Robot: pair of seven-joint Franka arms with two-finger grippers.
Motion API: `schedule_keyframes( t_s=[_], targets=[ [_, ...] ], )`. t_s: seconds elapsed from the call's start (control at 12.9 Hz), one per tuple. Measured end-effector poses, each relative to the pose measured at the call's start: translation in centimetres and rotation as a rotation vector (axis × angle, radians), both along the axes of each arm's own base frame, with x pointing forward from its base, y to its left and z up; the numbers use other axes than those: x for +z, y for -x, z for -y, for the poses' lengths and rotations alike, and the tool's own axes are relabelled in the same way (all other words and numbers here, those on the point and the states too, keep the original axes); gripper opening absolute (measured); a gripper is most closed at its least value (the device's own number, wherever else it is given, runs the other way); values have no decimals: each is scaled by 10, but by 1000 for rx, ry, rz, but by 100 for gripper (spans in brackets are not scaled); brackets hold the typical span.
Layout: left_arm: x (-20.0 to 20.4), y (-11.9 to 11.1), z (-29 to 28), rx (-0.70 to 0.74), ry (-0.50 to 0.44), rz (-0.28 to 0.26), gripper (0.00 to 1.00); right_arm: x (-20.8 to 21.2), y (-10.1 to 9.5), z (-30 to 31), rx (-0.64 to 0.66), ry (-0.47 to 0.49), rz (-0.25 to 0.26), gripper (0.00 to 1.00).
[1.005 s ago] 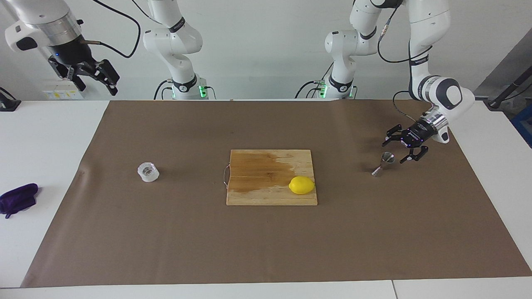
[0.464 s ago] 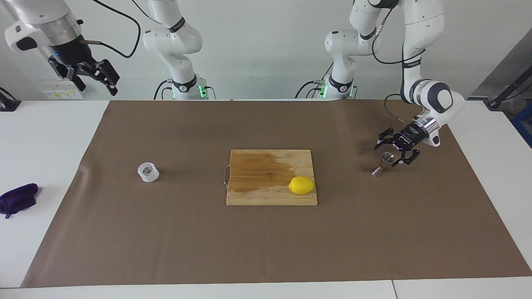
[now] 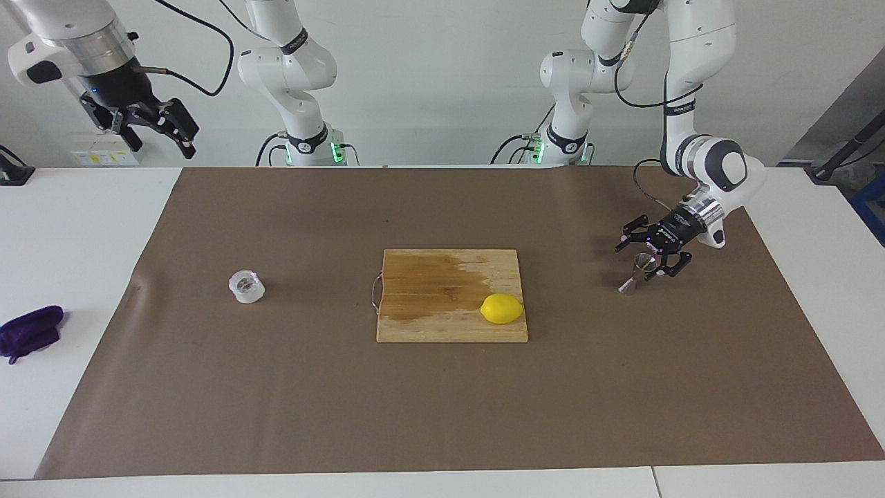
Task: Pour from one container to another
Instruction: 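Close the left gripper around the small metal cup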
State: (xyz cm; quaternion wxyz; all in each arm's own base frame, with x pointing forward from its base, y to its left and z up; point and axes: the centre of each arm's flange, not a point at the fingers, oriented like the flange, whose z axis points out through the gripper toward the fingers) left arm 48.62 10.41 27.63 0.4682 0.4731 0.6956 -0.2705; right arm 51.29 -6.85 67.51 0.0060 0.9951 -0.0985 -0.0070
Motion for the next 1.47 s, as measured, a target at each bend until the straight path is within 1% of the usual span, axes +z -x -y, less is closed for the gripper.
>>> schedule_keyframes(
  t_s=[0.31,0.39,0.46,0.54,0.62,0.7,0.77,0.93,1.01,1.08,1.16,1.24,1.39,1.47],
  targets=[
    [0,0,0,4,3,2,100,1,1,0,0,0,2,100],
    [0,-1,0,5,2,1,96,1,1,0,0,0,2,100],
    [0,-1,0,6,0,1,95,1,1,0,0,0,2,100],
    [0,-1,0,8,-3,1,89,1,1,0,0,0,2,100],
    [0,-1,0,10,-9,0,88,1,1,0,0,0,2,100],
    [-1,-2,1,10,-13,0,78,1,1,0,0,0,2,100],
    [-1,-2,3,9,-16,-1,78,1,1,0,0,0,2,100],
    [-1,-2,3,10,-19,-2,67,1,1,0,0,0,2,100],
    [-1,-2,3,12,-19,-5,65,1,1,0,0,0,2,100],
    [-1,-2,3,15,-18,-8,56,1,1,0,0,0,2,100],
    [-1,-3,3,15,-18,-9,40,1,1,0,0,0,2,100],
    [-1,-3,3,15,-18,-10,30,1,1,0,0,0,3,100],
    [-1,-3,3,15,-17,-11,13,1,1,0,0,0,3,100],
    [-1,-3,4,15,-17,-11,10,1,1,0,0,0,3,100]
  ],
)
